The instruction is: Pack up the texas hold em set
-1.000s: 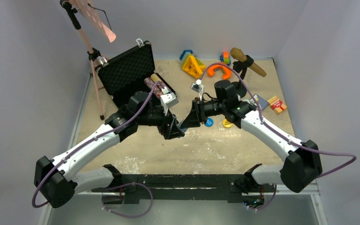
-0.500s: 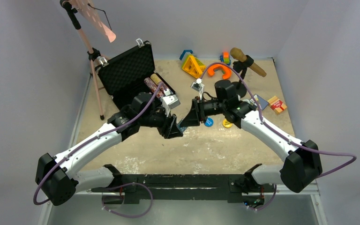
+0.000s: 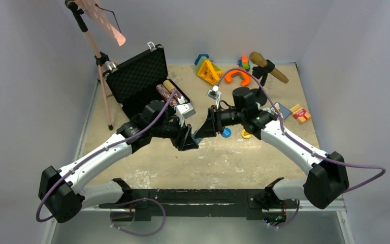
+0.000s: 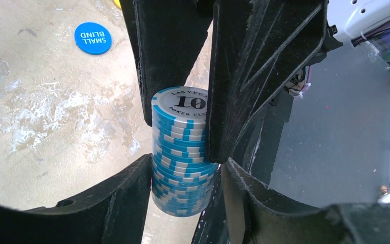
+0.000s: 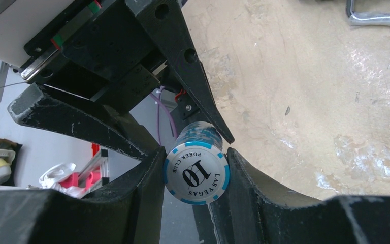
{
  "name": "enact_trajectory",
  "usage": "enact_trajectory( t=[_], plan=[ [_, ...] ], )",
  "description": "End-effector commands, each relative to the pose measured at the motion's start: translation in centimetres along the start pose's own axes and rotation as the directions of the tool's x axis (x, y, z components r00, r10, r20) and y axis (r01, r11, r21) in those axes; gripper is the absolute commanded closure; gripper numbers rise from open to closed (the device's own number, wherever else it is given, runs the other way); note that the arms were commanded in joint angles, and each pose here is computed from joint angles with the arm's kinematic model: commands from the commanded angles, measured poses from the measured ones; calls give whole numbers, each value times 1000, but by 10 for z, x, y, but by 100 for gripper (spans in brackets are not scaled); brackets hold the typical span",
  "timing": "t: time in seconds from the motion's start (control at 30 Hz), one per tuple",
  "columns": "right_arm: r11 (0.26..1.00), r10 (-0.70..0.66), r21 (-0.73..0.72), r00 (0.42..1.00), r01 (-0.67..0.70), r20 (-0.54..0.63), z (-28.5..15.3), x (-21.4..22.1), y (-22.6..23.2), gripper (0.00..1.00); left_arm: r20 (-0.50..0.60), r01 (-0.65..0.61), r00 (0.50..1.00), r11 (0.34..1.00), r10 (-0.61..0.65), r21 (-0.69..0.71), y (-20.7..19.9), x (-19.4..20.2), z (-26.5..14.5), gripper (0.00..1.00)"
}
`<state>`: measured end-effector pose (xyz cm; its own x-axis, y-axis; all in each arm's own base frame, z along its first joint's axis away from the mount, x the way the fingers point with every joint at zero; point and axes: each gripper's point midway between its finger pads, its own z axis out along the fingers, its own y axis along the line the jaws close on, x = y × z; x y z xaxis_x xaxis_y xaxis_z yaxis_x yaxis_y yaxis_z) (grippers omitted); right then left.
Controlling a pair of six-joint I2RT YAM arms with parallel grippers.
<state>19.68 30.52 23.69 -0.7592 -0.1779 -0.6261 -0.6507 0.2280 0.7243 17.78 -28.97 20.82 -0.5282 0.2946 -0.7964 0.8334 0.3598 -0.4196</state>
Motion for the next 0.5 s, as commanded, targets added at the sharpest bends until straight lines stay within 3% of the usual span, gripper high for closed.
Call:
enact_trajectory(
  t=[0.0, 0.13, 0.27, 0.37, 0.47],
  plan=[
    [998, -51, -39, 998, 52, 36, -1, -11, 14, 100, 71, -50, 996, 998, 48, 30, -11, -24, -5, 47],
    [998, -52, -41, 998, 54, 39, -1, -12, 16, 100, 74, -48, 996, 998, 46, 31, -12, -25, -4, 64],
    [998, -54, -37, 998, 55, 40, -1, -12, 15, 100, 78, -42, 996, 999, 40, 34, -12, -25, -4, 100],
    [999, -48, -20, 998, 49, 44, 0, -12, 10, 100, 83, -41, 996, 999, 38, 34, -13, -25, -4, 100],
    [998, -57, 5, 997, 57, 61, 0, -15, 6, 74, 96, -43, 995, 999, 40, 27, -12, -26, -6, 100]
  ],
)
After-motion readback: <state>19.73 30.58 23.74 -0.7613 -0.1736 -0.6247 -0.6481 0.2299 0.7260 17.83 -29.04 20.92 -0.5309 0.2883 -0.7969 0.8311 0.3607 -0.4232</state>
